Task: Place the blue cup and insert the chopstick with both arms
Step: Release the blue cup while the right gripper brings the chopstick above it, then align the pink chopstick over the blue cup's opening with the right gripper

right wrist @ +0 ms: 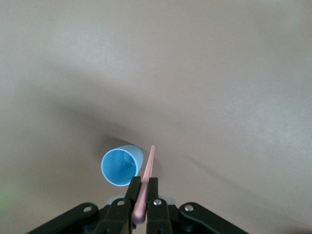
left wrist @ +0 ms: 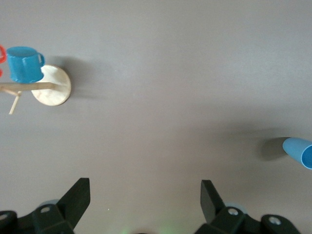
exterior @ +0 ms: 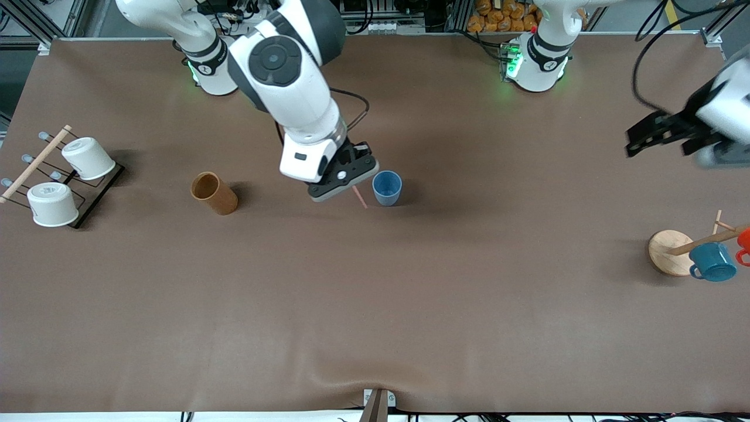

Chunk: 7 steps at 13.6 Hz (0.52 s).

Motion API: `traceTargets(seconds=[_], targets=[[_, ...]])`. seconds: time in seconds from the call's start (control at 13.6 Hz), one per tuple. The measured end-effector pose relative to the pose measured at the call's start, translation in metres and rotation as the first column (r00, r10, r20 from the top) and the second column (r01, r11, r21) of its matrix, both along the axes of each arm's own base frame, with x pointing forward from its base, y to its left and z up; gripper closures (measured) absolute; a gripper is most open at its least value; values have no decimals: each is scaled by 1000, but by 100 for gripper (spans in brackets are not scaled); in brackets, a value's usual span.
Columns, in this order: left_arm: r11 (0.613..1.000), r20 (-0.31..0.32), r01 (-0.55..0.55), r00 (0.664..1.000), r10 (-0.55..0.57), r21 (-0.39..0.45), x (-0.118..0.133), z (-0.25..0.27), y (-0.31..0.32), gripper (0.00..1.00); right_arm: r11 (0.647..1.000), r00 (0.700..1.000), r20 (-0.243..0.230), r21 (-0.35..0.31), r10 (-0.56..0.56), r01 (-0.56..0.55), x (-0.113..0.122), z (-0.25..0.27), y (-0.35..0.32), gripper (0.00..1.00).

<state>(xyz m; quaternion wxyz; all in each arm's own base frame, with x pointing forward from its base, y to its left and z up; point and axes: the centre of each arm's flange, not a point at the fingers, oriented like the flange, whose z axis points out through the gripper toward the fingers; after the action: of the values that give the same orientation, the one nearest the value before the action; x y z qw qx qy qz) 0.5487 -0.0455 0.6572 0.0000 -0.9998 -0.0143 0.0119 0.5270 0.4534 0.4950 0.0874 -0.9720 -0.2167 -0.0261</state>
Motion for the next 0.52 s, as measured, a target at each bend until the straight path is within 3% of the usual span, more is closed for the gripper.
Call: traceTargets(seconds=[0.52], targets=[[1000, -27, -22, 999, 21, -10, -25, 14, 20, 0, 994, 993, -62, -24, -105, 104, -74, -8, 73, 91]])
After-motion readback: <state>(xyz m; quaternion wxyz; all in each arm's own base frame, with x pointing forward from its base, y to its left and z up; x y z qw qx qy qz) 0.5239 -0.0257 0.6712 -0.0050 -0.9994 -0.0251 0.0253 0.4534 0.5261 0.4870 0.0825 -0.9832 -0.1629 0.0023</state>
